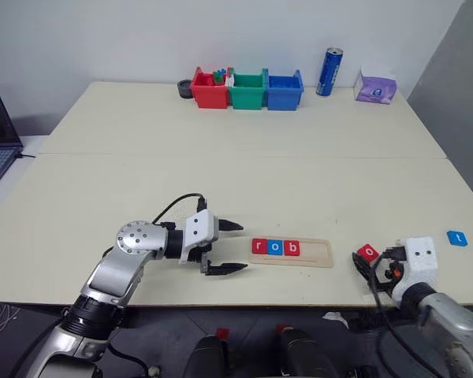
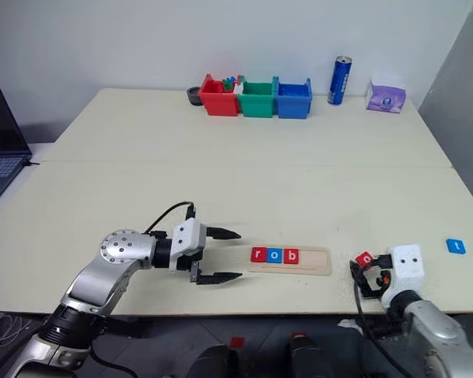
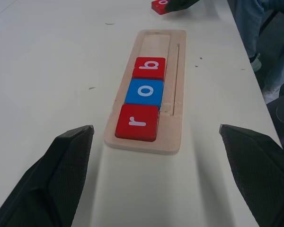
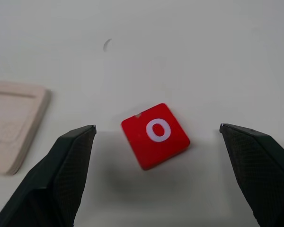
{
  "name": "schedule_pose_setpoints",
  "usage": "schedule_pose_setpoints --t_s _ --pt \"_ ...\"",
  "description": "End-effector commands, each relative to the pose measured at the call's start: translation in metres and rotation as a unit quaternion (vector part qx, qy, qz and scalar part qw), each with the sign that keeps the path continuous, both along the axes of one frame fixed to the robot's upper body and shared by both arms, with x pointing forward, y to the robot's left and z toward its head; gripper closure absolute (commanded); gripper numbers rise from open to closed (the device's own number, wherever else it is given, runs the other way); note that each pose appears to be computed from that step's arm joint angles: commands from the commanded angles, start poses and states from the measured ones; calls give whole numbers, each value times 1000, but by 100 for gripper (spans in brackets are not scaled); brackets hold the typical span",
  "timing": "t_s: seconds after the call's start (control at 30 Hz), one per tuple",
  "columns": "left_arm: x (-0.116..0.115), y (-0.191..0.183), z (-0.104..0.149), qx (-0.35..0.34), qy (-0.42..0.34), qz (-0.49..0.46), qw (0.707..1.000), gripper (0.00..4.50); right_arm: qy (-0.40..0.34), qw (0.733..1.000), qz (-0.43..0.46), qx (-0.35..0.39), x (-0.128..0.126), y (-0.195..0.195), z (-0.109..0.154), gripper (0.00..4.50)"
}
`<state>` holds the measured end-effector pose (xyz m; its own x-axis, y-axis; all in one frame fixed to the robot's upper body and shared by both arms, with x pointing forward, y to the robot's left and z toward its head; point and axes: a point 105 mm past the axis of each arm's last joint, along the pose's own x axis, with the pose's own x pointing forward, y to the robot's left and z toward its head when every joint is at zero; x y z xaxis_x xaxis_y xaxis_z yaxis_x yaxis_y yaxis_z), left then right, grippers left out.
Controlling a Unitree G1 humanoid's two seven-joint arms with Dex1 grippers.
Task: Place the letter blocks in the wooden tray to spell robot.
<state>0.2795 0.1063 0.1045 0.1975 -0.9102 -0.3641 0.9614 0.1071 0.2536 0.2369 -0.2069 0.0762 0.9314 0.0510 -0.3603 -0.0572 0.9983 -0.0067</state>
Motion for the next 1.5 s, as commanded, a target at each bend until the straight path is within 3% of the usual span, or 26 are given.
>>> schedule_pose_setpoints --t_s 0.03,0.33,0.63,1.33,1.43,1.5 --pt "0 -4 7 -4 -18 -14 1000 0 -40 998 -38 -15 0 13 16 5" --pt "-2 -6 7 -5 -18 -15 1000 0 -31 984 -174 -19 -2 -6 6 5" --pt "-1 -7 8 -5 -17 -16 1000 0 28 977 -207 47 -6 -3 -19 5" --pt "-3 -6 3 -7 -13 -11 1000 0 49 978 -198 47 8 7 -31 5" --pt "-3 -7 3 -8 -13 -11 1000 0 50 978 -199 42 7 5 -33 67" --pt "-3 -7 3 -8 -13 -11 1000 0 50 979 -197 37 6 4 -33 133"
